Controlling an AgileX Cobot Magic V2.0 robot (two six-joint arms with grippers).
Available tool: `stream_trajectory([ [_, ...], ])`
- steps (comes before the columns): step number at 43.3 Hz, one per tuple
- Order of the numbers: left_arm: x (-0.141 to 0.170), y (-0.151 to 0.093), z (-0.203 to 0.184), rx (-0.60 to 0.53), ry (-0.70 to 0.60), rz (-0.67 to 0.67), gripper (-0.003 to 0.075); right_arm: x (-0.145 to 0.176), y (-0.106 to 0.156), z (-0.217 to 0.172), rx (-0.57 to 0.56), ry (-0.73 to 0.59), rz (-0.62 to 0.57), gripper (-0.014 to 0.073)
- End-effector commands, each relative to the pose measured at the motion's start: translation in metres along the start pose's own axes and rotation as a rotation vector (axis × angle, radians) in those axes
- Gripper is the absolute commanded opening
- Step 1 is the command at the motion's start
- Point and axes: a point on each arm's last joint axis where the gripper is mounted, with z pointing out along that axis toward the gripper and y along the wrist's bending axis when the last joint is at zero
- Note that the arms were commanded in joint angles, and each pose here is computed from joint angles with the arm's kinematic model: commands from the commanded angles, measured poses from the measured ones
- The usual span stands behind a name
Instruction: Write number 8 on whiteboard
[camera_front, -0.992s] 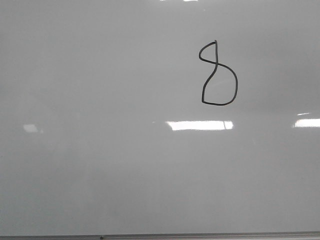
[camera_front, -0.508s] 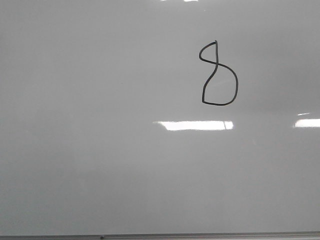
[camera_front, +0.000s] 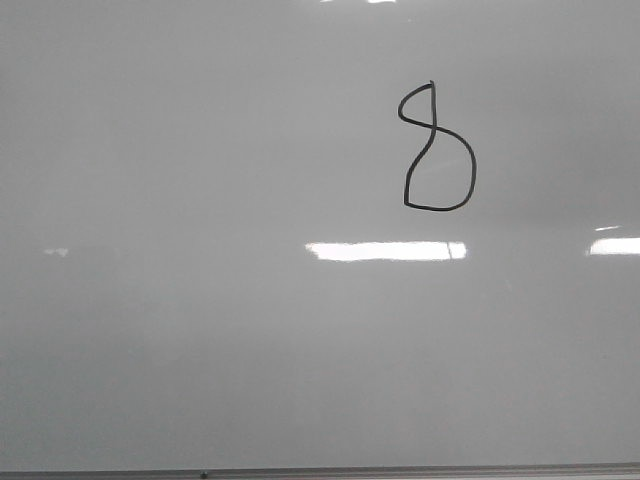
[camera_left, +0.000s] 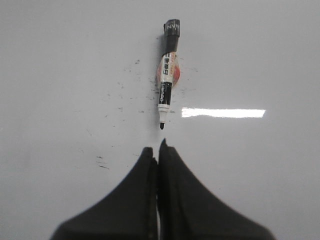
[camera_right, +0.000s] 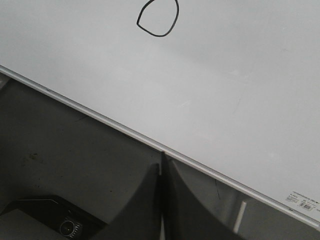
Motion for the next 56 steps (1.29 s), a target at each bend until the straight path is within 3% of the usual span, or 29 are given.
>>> stream_trajectory([
  [1,-0.0156,-0.0012,-0.003,0.016,-0.154,-0.018,-0.0021,-0.0099,-0.0018,-0.006,0.017,-0.079,-0.002,-0.0106],
  [56,-0.0139,-0.0031,-0.0019,0.046,-0.216,0.003,-0.0021,-0.0099,-0.0018,-0.006,0.017,-0.079,-0.002,-0.0106],
])
